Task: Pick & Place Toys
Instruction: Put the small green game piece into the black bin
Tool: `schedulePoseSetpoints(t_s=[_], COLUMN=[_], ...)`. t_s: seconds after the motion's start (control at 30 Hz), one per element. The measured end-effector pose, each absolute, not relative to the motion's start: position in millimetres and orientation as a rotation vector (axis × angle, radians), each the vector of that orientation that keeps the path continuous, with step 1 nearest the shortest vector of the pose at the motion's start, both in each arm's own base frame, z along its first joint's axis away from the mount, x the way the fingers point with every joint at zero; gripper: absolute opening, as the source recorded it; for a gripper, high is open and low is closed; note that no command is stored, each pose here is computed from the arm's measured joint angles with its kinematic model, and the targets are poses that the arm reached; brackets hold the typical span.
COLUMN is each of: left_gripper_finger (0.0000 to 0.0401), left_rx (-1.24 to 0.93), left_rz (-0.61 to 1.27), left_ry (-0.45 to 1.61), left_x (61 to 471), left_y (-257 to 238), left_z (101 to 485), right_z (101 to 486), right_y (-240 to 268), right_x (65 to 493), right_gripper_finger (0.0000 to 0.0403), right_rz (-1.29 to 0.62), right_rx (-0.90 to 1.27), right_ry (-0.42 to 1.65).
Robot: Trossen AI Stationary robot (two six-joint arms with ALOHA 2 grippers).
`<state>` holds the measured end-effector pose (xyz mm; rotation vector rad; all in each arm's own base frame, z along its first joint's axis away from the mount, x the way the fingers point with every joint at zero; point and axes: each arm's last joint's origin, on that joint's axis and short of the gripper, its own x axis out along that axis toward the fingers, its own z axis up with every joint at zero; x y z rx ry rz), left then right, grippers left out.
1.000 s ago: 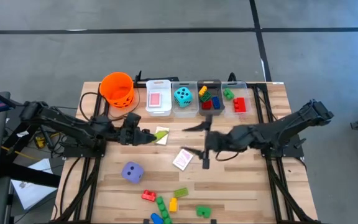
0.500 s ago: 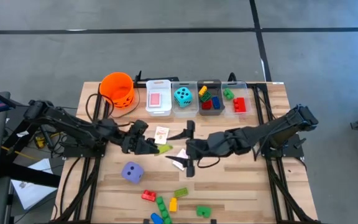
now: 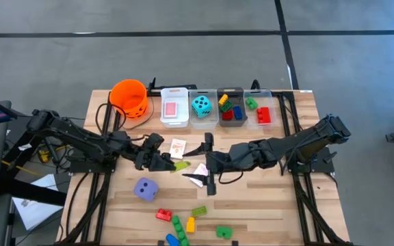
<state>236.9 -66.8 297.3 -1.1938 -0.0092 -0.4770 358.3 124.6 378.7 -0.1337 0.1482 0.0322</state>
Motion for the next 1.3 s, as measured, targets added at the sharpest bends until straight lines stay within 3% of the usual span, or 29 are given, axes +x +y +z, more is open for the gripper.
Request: schedulePoseSetpoints(t_s=[0.7, 0.9, 1.2, 1.3], left_gripper_finger=[0.0136, 0.0136, 0.0136, 0.0136], left_rx=[-1.206, -1.209, -1.213, -1.216], left_rz=[-0.404, -0.383, -0.372, -0.373], left_ry=[-0.057, -0.063, -0.071, -0.07], left_x=[237.6, 237.8, 237.8, 237.6], left_y=[-64.3, -64.0, -63.8, -64.0], left_z=[297.1, 296.4, 296.3, 296.3], right_z=[378.6, 377.2, 377.5, 377.5], right_y=[124.0, 123.6, 123.4, 123.9], right_x=[358.5, 358.1, 357.3, 357.1], right_gripper_finger=[0.0256, 0.0197, 0.0075, 0.0056], right_rz=[0.034, 0.047, 0.045, 0.049], right_rx=[-0.132, -0.137, -0.139, -0.142], right_ry=[0.149, 0.167, 0.171, 0.171])
